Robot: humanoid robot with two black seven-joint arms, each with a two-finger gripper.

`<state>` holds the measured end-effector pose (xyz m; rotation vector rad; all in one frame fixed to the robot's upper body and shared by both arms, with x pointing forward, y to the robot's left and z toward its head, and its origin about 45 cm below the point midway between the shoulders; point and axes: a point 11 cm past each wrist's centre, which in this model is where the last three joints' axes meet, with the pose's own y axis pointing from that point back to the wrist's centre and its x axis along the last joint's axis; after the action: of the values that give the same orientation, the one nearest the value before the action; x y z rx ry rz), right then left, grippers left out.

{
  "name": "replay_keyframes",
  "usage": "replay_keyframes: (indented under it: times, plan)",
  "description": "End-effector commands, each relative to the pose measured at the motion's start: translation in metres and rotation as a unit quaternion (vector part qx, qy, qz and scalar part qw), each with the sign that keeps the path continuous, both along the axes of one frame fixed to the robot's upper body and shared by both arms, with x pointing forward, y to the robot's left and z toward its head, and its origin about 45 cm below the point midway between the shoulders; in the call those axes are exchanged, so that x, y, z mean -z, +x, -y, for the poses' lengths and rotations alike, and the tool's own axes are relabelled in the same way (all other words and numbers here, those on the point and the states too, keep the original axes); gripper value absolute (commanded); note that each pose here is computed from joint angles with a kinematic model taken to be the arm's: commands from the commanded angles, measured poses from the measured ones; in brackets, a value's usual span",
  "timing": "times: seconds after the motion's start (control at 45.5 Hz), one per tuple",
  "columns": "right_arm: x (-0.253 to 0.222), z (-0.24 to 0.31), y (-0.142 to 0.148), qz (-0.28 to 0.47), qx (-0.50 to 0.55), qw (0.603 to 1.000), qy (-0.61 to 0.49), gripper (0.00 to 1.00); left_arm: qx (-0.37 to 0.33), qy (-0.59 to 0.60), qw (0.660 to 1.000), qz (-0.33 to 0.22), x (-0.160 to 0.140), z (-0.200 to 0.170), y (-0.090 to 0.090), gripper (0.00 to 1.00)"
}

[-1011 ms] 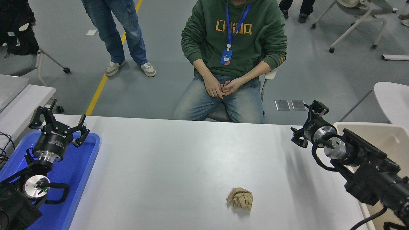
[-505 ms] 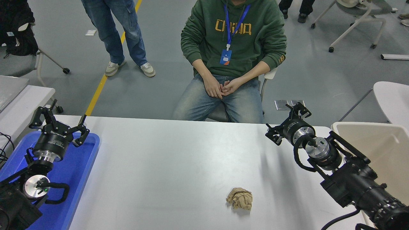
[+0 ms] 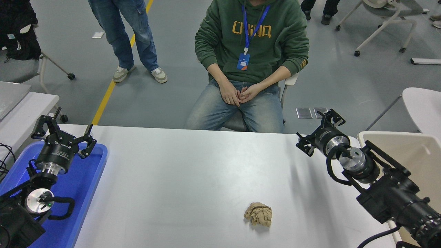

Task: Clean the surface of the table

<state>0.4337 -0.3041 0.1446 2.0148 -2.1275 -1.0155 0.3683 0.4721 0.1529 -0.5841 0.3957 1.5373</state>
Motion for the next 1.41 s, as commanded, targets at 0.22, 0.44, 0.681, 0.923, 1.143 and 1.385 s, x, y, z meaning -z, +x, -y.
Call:
replay_keyframes:
  times: [0.22, 0.44, 0.681, 0.923, 1.143, 1.385]
  plan:
    - [-0.020, 0.014, -0.047, 0.056, -0.285, 0.884, -0.365, 1.00, 0.000, 0.000, 1.000, 0.000, 0.000, 0.000, 0.000, 1.00]
    - [-0.033, 0.010, -0.081, 0.086, -0.404, 0.788, -0.457, 1.00, 0.000, 0.000, 1.000, 0.000, 0.000, 0.000, 0.000, 1.00]
    - [-0.032, 0.011, -0.110, 0.065, -0.478, 0.737, -0.473, 1.00, 0.000, 0.000, 1.000, 0.000, 0.000, 0.000, 0.000, 1.00]
    - [-0.016, -0.006, -0.133, 0.058, -0.542, 0.695, -0.469, 1.00, 0.000, 0.000, 1.000, 0.000, 0.000, 0.000, 0.000, 1.00]
    - [0.001, -0.034, -0.146, 0.071, -0.584, 0.666, -0.458, 1.00, 0.000, 0.000, 1.000, 0.000, 0.000, 0.000, 0.000, 1.00]
    - [0.019, -0.068, -0.155, 0.090, -0.613, 0.649, -0.441, 1.00, 0.000, 0.000, 1.000, 0.000, 0.000, 0.000, 0.000, 1.00]
